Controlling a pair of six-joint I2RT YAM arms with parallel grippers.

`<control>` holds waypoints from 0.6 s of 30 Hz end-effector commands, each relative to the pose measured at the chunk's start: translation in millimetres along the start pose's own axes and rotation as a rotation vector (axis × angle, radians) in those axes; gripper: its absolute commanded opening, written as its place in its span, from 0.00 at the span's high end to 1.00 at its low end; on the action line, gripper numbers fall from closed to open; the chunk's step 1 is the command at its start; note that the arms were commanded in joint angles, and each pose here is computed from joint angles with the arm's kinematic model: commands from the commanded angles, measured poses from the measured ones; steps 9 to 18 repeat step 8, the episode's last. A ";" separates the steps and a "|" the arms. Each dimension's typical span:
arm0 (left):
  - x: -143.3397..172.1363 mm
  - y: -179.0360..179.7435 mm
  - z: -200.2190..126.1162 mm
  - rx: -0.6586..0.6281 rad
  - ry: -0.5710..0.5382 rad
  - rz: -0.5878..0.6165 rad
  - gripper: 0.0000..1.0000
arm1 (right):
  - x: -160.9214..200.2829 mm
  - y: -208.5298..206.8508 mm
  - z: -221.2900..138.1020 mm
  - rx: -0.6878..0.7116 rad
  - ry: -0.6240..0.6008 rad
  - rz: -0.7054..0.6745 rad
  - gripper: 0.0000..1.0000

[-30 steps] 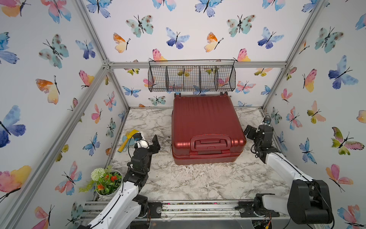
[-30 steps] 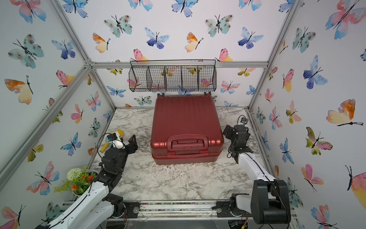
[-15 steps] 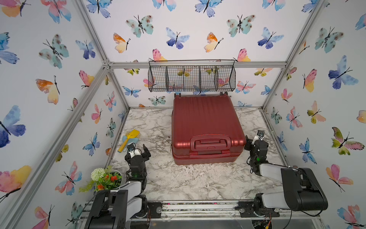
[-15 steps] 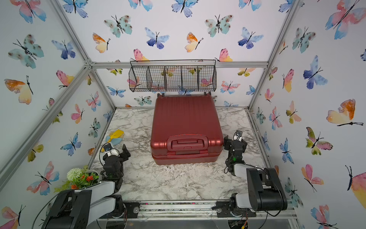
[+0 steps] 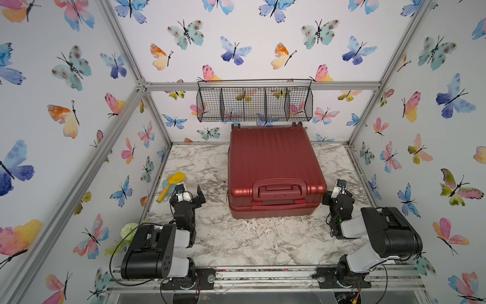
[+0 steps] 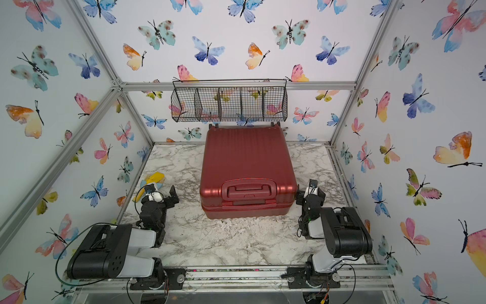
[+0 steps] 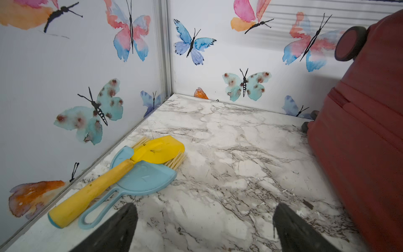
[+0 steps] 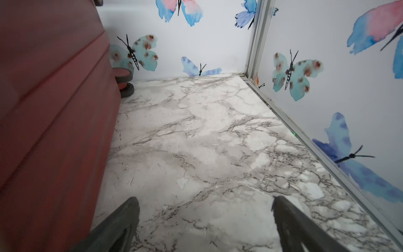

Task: Close the suitcase zippers
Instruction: Reset both arms

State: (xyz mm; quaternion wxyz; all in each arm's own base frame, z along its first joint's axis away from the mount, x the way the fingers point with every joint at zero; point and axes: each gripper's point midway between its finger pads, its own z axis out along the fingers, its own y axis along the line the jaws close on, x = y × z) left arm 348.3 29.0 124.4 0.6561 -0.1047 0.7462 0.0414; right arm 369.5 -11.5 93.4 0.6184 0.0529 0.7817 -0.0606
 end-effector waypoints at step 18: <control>-1.2 -24.3 0.1 0.097 -0.022 0.079 0.02 | -14.7 6.7 1.6 -0.027 -0.048 0.001 0.02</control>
